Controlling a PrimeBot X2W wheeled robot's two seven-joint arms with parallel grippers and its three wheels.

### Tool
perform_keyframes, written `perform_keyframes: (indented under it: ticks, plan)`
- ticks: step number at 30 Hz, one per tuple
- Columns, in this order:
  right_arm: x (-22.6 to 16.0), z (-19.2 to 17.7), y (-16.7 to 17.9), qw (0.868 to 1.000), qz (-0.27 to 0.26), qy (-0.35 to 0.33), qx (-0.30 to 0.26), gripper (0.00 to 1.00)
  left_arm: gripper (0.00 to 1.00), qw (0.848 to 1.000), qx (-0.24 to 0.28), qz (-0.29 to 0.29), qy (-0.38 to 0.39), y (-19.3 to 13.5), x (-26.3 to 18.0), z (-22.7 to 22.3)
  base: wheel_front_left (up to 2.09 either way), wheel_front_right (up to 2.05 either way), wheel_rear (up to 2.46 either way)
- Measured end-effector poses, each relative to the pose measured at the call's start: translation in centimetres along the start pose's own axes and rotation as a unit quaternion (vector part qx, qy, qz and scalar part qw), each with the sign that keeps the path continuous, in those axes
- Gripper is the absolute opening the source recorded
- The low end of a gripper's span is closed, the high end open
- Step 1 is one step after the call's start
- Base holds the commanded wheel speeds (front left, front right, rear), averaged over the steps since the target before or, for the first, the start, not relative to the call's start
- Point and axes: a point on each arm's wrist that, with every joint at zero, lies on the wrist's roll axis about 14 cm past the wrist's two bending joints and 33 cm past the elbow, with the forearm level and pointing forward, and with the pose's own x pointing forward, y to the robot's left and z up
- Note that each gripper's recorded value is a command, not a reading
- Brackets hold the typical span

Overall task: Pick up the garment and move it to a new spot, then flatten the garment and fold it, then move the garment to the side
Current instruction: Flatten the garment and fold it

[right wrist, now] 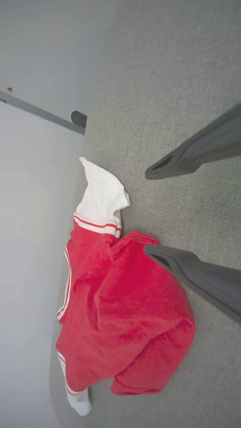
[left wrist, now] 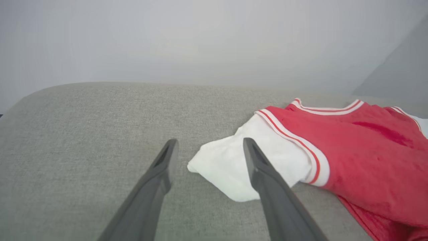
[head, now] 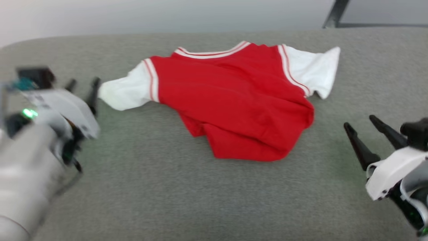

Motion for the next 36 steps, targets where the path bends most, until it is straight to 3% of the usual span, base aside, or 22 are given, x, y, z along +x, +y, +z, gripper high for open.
perform_keyframes:
  ticks: [5, 9, 19, 29, 36]
  plan:
    - [2.0, 0.0, 0.2, 0.995, 0.035, 0.070, -0.061, 1.00, 1.00, 1.000, -0.006, -0.006, -0.009, -1.8, -3.0, -3.4, 0.00, 0.00, 0.00]
    - [4.2, 0.8, 0.6, 0.986, 0.061, 0.124, -0.096, 1.00, 1.00, 0.997, -0.007, 0.005, -0.079, -2.8, -5.2, -0.6, 0.00, 0.00, 0.00]
    - [11.8, 5.8, -1.8, 0.974, 0.040, 0.161, -0.154, 1.00, 1.00, 0.990, 0.014, 0.041, -0.132, -3.7, -13.0, -2.8, 0.00, 0.00, 0.00]
    - [17.9, 1.6, -4.0, 0.943, 0.022, 0.267, -0.196, 1.00, 1.00, 0.985, 0.034, 0.072, -0.153, -2.5, -14.0, -2.2, 0.00, 0.00, 0.00]
    - [21.6, -2.6, -3.0, 0.925, 0.044, 0.310, -0.215, 1.00, 1.00, 0.985, 0.034, 0.090, -0.141, -1.7, -13.7, -3.2, 0.00, 0.00, 0.00]
